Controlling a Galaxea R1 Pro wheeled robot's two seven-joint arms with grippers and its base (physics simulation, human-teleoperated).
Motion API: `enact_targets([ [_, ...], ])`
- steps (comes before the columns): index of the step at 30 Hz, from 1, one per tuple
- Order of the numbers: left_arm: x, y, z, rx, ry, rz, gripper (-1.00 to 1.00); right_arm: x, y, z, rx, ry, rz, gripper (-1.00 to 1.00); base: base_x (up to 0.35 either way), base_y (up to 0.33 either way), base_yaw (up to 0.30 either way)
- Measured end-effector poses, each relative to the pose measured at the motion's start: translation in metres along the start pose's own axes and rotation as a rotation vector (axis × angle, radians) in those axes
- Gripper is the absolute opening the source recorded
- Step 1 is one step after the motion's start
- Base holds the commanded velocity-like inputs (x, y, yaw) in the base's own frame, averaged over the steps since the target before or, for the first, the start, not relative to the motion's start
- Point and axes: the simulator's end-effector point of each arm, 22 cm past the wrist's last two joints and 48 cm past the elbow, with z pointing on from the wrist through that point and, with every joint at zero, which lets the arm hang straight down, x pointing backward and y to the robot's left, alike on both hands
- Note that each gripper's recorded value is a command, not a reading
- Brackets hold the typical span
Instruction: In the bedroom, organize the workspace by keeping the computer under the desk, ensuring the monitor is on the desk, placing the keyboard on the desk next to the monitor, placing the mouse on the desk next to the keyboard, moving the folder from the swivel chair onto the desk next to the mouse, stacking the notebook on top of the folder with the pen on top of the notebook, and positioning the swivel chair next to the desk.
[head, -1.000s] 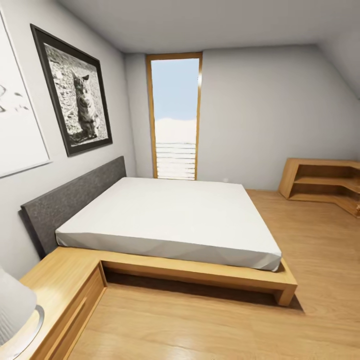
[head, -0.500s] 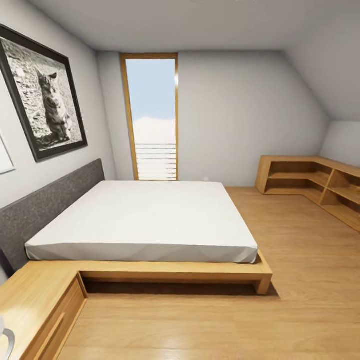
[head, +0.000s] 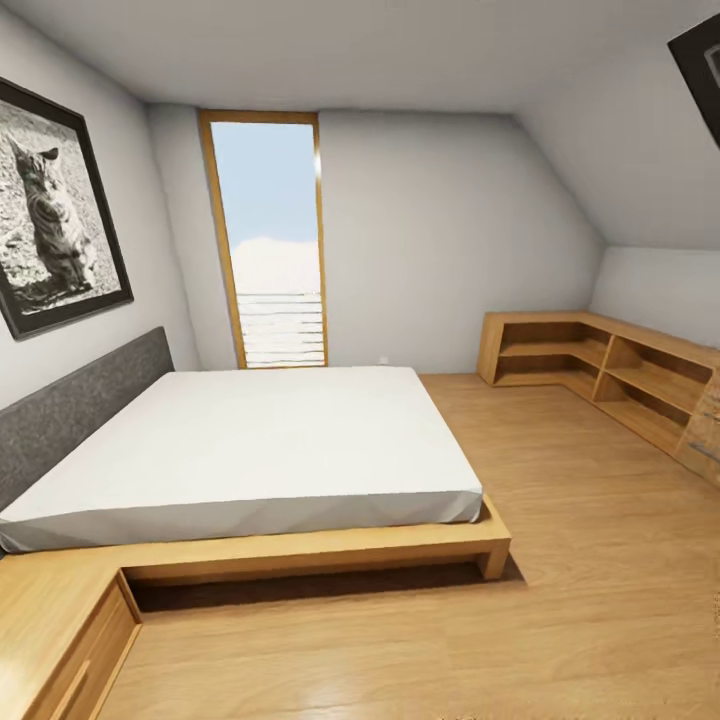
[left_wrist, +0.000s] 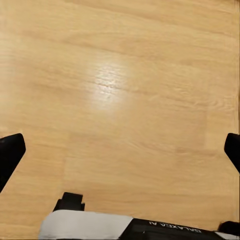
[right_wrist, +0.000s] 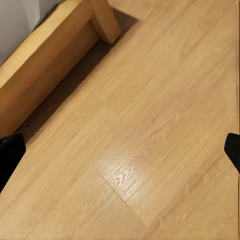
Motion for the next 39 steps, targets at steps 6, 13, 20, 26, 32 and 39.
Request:
enact_targets([
  [6,0.010,0.017,-0.008,-0.034,-0.038,-0.077,1.00,0.009,-0.010,-0.008,0.007,0.031,-0.045,1.00,0.000,0.000,-0.290],
  [13,-0.001,0.029,-0.018,-0.063,-0.173,-0.084,1.00,0.058,0.042,-0.037,-0.194,0.051,-0.328,1.00,0.000,0.000,-0.298],
  [20,-0.004,0.030,-0.020,-0.066,-0.201,-0.082,1.00,0.066,0.051,-0.046,-0.246,0.026,-0.392,1.00,0.000,0.000,-0.300],
  [26,0.005,0.034,-0.020,-0.074,-0.183,-0.079,1.00,0.067,0.051,-0.047,-0.250,0.027,-0.399,1.00,0.000,0.000,-0.300],
  [32,0.009,0.035,-0.020,-0.078,-0.175,-0.080,1.00,0.067,0.051,-0.047,-0.250,0.027,-0.401,1.00,0.000,0.000,-0.300],
  [39,0.011,0.029,-0.020,-0.064,-0.171,-0.060,1.00,0.068,0.052,-0.047,-0.253,0.028,-0.401,1.00,0.000,0.000,-0.300],
])
